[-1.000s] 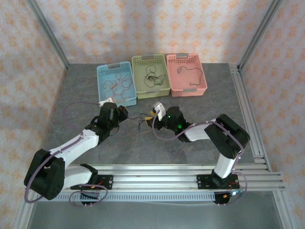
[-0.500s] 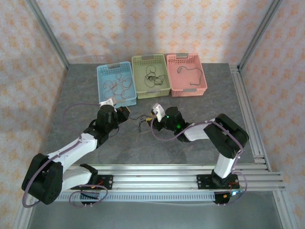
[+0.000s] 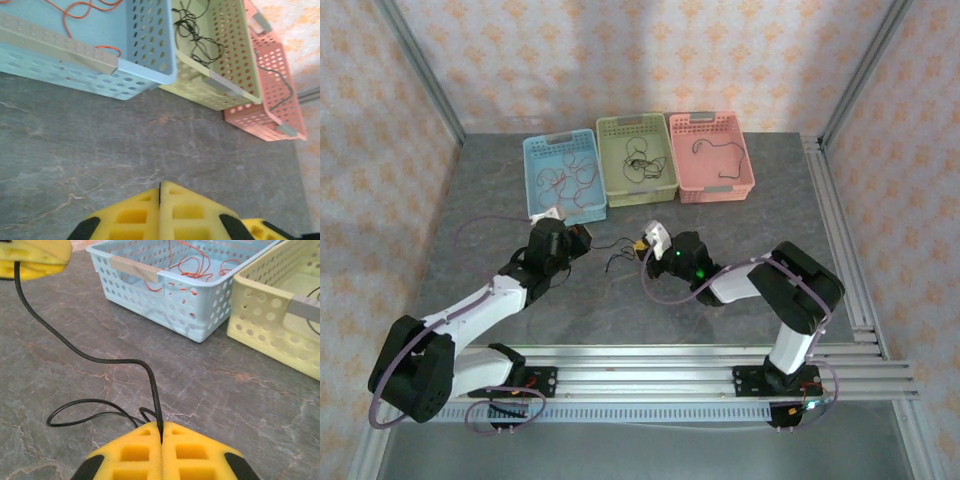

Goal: Untangle the cables

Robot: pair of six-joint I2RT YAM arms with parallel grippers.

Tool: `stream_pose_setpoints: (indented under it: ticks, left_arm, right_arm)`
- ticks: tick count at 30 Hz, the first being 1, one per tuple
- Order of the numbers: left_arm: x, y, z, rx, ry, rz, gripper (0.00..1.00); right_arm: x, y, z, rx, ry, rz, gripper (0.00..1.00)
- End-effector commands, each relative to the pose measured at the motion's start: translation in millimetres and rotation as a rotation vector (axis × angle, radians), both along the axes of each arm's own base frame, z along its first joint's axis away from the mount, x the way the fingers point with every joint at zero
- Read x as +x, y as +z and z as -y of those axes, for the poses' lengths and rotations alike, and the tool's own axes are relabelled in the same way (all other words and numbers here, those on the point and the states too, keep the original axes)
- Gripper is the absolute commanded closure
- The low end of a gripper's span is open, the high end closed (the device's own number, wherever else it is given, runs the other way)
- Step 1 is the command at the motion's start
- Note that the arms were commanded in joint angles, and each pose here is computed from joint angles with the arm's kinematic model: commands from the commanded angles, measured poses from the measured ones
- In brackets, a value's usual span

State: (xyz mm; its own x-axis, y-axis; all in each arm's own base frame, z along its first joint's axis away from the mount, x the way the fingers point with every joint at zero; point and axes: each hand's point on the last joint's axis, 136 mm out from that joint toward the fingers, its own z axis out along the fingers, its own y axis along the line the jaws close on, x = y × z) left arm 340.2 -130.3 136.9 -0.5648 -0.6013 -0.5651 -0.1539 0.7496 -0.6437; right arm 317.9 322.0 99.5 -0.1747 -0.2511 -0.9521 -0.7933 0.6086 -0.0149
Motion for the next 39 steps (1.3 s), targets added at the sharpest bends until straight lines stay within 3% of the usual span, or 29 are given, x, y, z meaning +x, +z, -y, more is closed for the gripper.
stream_pose_setpoints:
  ticks: [1, 3, 6, 16, 25, 34, 39]
  left_arm:
    - [3, -1, -11, 0.054, 0.057, -0.025, 0.67]
    - [3, -2, -12, 0.06, 0.064, -0.034, 0.35]
    - [2, -2, -15, 0.064, 0.074, -0.034, 0.19]
    - [-1, -3, -23, 0.076, 0.112, -0.039, 0.16]
    - [0, -5, -23, 0.08, 0.114, -0.046, 0.16]
    - [1, -6, -20, 0.081, 0.104, -0.054, 0.16]
    - [1, -6, -20, 0.082, 0.103, -0.054, 0.16]
  right_arm:
    - [4, 45, 4, 0.1, -0.037, 0.152, 1.0]
    - [1, 57, 8, 0.154, -0.046, 0.187, 1.0]
    - [2, 63, 14, 0.182, -0.078, 0.221, 1.0]
    - [23, 83, 47, 0.332, -0.234, 0.181, 1.0]
    - [53, 110, 56, 0.269, -0.358, 0.103, 1.0]
    - [119, 157, 62, 0.242, -0.464, 0.118, 1.0]
    - [171, 157, 61, 0.236, -0.539, 0.106, 1.0]
